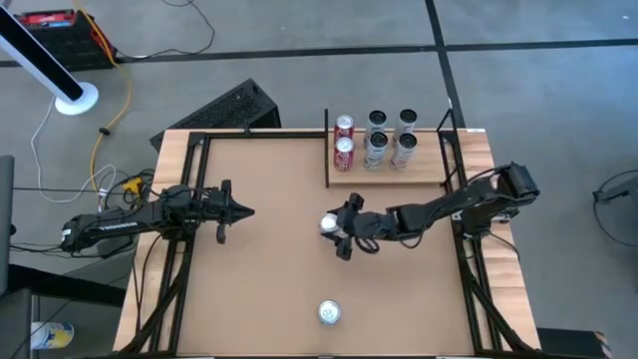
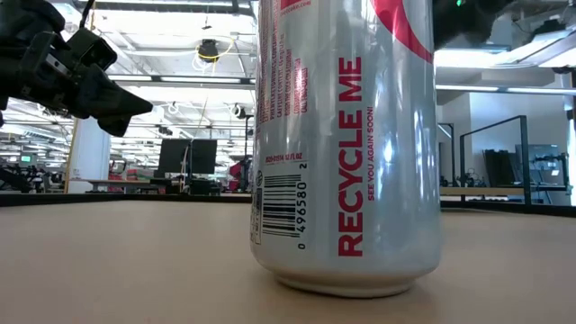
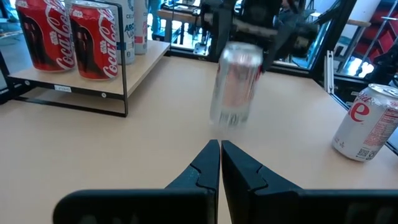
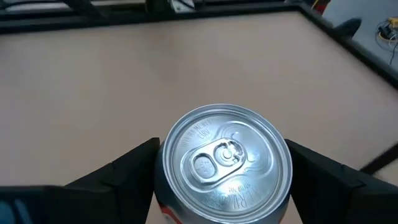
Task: Place canned beverage on shelf
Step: Put the top white soda can on the shelf
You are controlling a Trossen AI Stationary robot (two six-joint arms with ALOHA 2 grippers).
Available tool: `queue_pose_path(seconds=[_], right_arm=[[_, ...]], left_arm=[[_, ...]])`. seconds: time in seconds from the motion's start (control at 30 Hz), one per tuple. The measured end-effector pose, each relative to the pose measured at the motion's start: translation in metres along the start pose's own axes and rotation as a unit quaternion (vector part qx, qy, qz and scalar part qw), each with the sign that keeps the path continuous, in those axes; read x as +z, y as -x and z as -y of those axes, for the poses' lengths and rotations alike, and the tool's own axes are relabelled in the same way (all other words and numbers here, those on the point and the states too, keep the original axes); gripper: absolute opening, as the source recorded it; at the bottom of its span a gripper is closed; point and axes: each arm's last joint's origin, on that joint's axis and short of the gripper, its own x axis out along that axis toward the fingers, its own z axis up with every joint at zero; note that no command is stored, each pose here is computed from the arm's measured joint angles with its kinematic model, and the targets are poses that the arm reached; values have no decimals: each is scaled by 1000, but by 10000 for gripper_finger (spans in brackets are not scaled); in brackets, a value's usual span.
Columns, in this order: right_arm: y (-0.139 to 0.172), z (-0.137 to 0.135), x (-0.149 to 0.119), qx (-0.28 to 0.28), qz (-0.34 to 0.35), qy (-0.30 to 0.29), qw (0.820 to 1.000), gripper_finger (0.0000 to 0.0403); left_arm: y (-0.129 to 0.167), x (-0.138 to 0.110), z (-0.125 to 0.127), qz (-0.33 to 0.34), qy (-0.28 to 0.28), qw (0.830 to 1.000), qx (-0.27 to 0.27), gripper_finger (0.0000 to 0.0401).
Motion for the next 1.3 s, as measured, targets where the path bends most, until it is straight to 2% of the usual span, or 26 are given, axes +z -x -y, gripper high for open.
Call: queue_pose_path(seconds=[0.23, 0.4, 0.6, 0.8, 0.97, 1.13, 1.23, 1.3], right_arm=[[58, 19, 36, 5, 29, 5, 1000, 322], [111, 48, 54, -23, 42, -4, 999, 322], [171, 94, 61, -94, 72, -27, 993, 322], [216, 137, 61, -196, 117, -50, 972, 322], [233, 164, 59, -308, 121, -50, 942, 322], [237, 188, 56, -392, 105, -73, 911, 322], [232, 201, 53, -423, 81, -86, 899, 322], [226, 211, 49, -423, 57, -100, 899, 322]], left_arm=[[0, 0, 0, -1, 0, 1000, 4, 0], [0, 0, -1, 0, 0, 1000, 16, 0], [0, 0, -1, 0, 0, 1000, 17, 0], [0, 0, -2, 3, -9, 999, 40, 0], [0, 0, -2, 3, -9, 999, 40, 0], [0, 0, -2, 3, -11, 999, 39, 0], [0, 0, -2, 2, -22, 999, 39, 0], [0, 0, -2, 2, -24, 999, 40, 0]])
